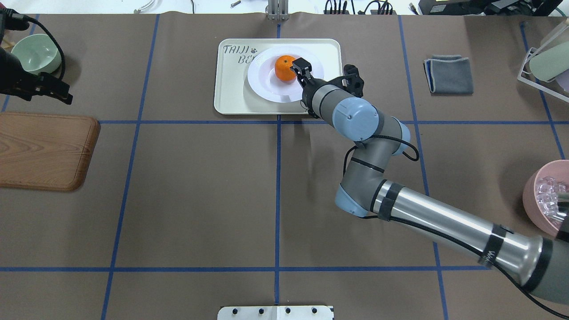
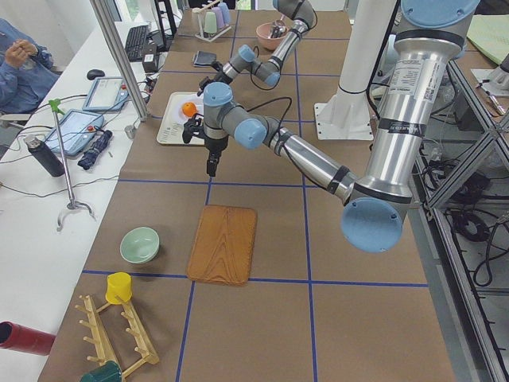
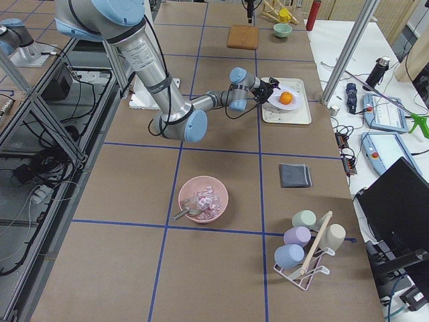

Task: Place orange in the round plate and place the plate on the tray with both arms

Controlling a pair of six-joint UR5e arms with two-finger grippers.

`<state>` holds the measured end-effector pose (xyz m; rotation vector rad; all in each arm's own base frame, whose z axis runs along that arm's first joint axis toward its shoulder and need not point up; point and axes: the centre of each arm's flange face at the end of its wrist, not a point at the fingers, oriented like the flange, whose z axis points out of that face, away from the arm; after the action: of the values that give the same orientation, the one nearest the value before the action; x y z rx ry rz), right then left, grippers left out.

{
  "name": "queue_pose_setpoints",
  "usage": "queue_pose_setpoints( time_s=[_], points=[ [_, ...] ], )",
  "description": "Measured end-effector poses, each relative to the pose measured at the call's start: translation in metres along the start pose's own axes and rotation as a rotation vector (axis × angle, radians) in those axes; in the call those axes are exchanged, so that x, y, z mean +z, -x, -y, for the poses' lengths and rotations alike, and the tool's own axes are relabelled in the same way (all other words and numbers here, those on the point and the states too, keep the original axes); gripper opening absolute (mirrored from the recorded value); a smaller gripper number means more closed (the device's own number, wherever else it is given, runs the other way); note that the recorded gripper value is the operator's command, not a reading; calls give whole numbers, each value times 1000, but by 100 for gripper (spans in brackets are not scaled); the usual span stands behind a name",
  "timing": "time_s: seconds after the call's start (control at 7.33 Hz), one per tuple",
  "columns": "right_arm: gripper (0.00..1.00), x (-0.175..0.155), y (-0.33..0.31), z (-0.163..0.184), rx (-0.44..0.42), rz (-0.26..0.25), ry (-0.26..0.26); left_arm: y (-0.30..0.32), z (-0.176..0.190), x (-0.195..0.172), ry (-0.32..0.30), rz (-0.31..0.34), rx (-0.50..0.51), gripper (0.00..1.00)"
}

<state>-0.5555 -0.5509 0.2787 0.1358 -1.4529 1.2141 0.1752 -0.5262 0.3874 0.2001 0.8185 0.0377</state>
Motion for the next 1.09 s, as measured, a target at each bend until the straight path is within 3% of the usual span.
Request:
queue_pose_setpoints(
  time_s=[0.27, 0.55, 0.82, 1.09],
  points=[
    [100, -68, -18, -15, -22, -32, 48, 0, 1, 0, -2, 1, -1, 97],
    [100, -131, -45, 12, -97, -73, 96, 1, 1, 0, -2, 3, -2, 97],
    [100, -187, -77, 84, -354, -180, 179, 5, 1, -1, -4, 6, 3, 97],
    [100, -215, -86, 181, -666, -299, 321, 23, 0, -3, -6, 21, 56, 97]
  ],
)
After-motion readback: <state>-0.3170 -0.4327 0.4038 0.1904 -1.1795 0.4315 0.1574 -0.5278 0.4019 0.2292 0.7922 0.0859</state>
